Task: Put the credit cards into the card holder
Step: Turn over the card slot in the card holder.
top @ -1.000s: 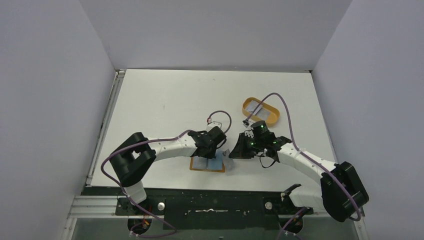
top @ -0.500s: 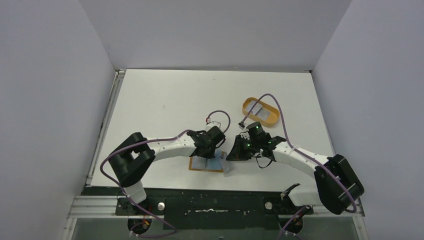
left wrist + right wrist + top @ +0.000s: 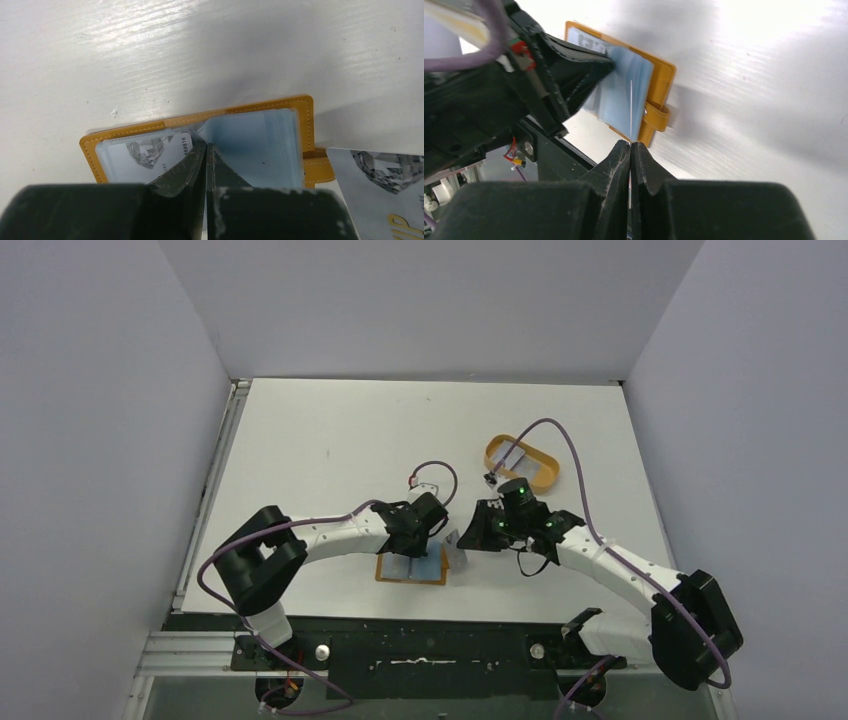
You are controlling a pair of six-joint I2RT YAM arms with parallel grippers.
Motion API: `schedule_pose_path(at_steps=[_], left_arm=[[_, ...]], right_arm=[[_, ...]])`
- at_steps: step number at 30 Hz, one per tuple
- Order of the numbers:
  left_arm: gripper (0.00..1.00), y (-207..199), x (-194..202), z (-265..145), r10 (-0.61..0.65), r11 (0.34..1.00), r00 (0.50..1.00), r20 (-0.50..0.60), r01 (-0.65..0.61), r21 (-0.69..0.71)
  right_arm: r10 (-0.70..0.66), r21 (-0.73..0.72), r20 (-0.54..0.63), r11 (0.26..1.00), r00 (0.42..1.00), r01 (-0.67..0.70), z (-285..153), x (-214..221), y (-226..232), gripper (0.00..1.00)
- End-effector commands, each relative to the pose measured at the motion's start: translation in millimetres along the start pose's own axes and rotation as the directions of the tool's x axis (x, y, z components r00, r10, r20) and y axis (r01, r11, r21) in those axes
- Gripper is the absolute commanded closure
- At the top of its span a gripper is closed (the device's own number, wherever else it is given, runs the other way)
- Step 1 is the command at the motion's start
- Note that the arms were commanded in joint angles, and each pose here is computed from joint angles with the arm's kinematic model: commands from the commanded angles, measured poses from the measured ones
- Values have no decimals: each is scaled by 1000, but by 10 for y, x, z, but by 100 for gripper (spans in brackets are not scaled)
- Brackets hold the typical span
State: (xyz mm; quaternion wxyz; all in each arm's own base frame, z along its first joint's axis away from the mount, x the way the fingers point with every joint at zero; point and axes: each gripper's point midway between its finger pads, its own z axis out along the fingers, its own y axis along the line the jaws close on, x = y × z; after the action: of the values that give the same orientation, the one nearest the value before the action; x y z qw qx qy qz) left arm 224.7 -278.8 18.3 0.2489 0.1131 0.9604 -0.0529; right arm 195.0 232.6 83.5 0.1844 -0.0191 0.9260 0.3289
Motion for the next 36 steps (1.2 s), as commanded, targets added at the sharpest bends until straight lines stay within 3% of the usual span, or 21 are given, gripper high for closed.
schedule_pose_path(at_steps=[1,8,29,36], left_arm=[[100,160,98,-37,5,999,999,-35,-7,-36],[100,168,85,-41,1,999,999,-33,-2,-35],[100,146,72,-66,-6,1000,1000,-30,6,-18],[100,128,73,-66,-8,1000,999,-31,8,-10]], right_arm=[[-43,-47,70,998,997,46,-62,-239,204,100],[-36,-102,1,994,999,36,111,-131,299,100],[-12,-85,-68,996,998,6,341,-2,168,100],[-43,-147,-92,989,995,30,423,45,315,100]])
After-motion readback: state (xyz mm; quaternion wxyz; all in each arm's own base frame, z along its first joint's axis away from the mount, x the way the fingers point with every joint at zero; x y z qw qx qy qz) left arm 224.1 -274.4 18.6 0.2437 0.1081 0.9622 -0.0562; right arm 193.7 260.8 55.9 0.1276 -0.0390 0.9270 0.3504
